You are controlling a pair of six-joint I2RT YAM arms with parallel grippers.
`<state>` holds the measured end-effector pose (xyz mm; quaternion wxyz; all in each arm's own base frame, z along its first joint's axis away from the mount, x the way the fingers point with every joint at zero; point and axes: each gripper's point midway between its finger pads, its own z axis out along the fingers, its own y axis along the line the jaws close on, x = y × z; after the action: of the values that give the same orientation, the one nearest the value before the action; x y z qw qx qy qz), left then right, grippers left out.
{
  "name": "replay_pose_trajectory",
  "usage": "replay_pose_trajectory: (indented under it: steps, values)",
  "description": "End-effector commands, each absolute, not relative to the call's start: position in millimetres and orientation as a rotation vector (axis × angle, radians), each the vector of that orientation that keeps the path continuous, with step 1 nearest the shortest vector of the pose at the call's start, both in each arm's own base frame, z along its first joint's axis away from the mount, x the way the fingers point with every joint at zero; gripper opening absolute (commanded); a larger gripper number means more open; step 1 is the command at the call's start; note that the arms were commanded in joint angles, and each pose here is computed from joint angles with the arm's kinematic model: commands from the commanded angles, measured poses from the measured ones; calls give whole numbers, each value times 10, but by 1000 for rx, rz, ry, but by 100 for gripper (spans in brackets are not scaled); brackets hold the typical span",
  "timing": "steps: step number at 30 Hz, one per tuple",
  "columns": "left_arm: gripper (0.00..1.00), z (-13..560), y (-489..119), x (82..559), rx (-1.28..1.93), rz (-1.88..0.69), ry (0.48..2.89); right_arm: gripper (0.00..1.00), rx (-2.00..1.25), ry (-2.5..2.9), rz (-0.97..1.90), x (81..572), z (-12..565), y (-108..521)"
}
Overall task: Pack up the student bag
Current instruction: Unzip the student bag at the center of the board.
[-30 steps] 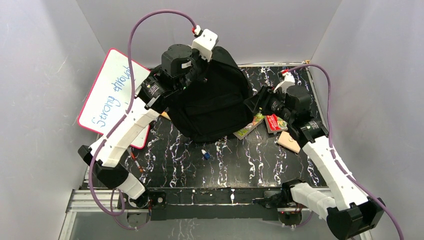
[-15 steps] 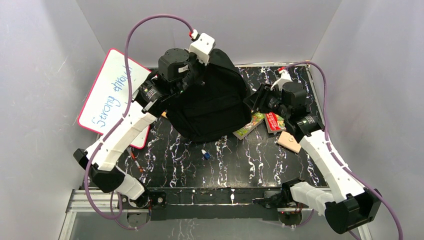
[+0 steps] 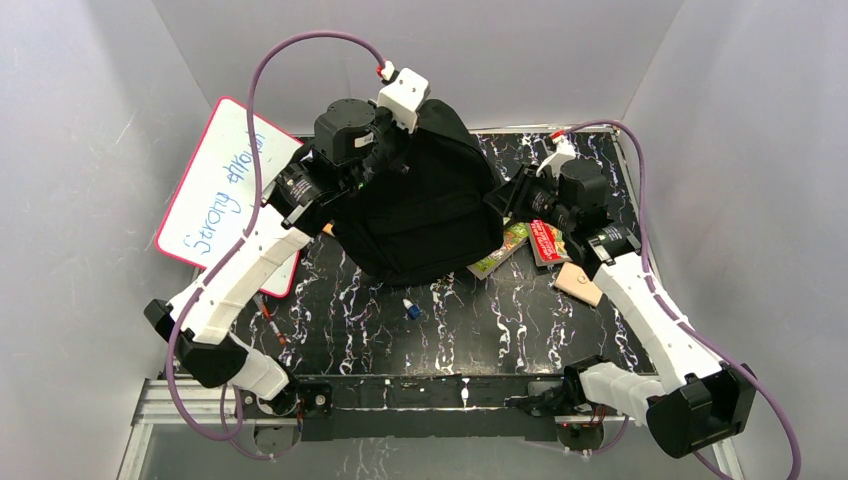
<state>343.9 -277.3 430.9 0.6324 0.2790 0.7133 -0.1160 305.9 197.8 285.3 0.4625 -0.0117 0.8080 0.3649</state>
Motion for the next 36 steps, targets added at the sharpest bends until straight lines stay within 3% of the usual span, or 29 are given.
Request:
replay_pose_trajectory:
  steps: [1,4,13,36]
  values:
    - [0,4924,-2656,3295,539,-340,1465,30,-46,1902,938,3081,3064,2005]
    - [0,4902,-2662,3306,541,-336,1470,28,-60,1893,940,3053,3096,2003]
    - [0,4793,-2714,3345,554,-336,1490,0,-129,1870,894,2908,3219,1924]
    - [0,4368,-2922,3314,634,-413,1562,0,-398,1596,1206,2828,4284,2411]
